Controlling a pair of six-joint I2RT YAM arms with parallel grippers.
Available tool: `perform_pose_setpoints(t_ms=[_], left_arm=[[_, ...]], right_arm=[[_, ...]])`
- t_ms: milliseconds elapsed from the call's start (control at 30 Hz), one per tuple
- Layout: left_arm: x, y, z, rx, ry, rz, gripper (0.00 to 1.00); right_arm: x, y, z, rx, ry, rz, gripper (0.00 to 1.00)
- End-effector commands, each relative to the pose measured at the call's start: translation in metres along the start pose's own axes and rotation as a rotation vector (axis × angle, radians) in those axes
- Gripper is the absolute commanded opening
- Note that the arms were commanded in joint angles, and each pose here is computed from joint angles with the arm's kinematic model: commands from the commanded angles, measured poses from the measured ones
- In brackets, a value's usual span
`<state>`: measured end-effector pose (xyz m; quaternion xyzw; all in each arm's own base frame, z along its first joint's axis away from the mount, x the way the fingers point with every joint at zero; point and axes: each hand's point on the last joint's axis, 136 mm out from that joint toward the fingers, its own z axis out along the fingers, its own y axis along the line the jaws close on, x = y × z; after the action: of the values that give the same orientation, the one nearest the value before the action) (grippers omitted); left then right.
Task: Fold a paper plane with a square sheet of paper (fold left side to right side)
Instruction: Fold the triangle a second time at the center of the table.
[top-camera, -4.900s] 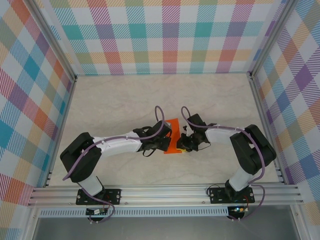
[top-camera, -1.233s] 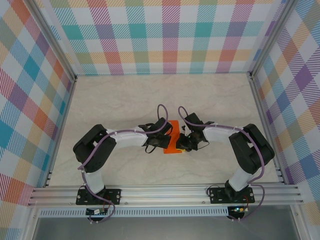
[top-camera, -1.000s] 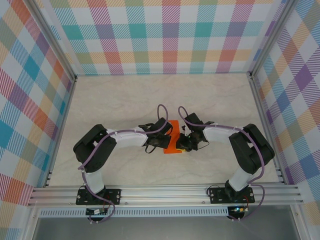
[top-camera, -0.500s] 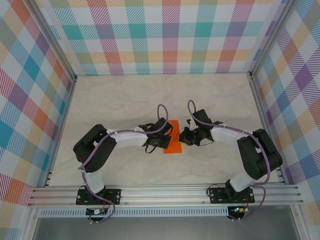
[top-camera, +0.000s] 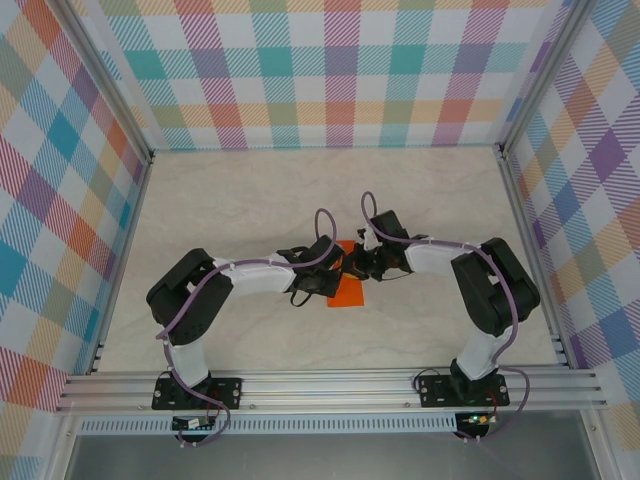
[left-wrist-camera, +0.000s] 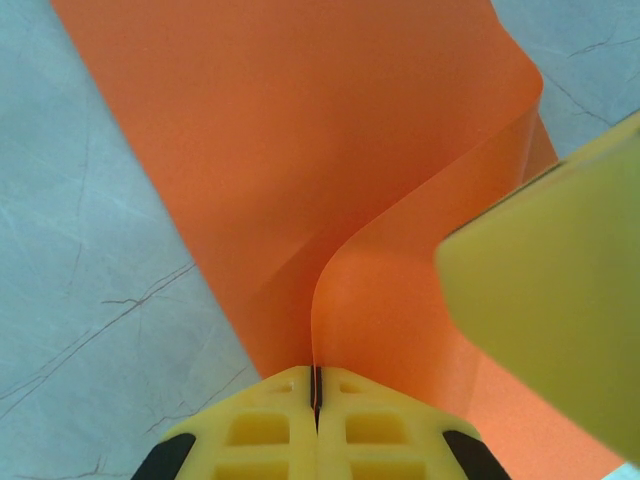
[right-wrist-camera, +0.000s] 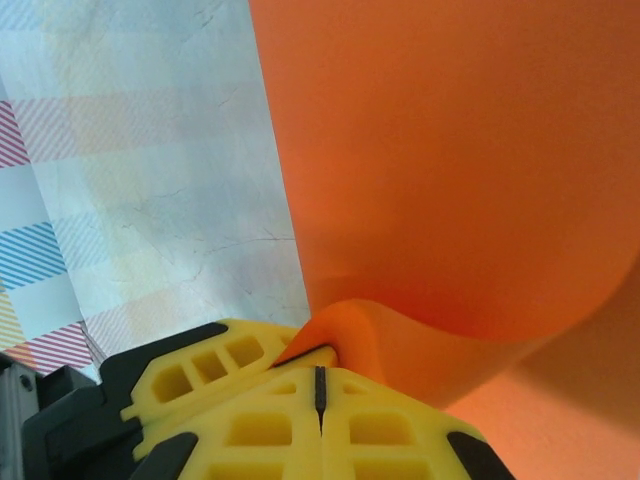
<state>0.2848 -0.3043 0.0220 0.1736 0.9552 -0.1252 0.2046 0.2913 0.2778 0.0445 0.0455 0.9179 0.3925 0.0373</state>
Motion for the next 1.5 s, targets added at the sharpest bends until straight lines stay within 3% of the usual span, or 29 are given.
perform_pose_setpoints(t_ms=[0, 1067, 1167, 1367, 1467], left_arm=[[0.005, 0.010, 0.005, -0.040, 0.018, 0.014, 0.00], [0.002, 0.014, 0.000, -0.064, 0.007, 0.009, 0.00], [-0.004, 0.010, -0.010, -0.046, -0.015, 0.007, 0.09], [-0.019, -0.001, -0.047, 0.030, -0.092, 0.000, 0.39], [-0.019, -0.004, -0.062, 0.063, -0.116, 0.006, 0.46]], right_arm=[[-0.001, 0.004, 0.007, -0.008, 0.016, -0.007, 0.05], [0.012, -0.064, 0.009, 0.274, 0.037, -0.018, 0.05], [0.017, -0.071, 0.008, 0.295, 0.046, -0.012, 0.05], [0.020, -0.074, 0.009, 0.295, 0.052, -0.008, 0.05], [0.019, -0.072, 0.009, 0.290, 0.047, -0.009, 0.05]])
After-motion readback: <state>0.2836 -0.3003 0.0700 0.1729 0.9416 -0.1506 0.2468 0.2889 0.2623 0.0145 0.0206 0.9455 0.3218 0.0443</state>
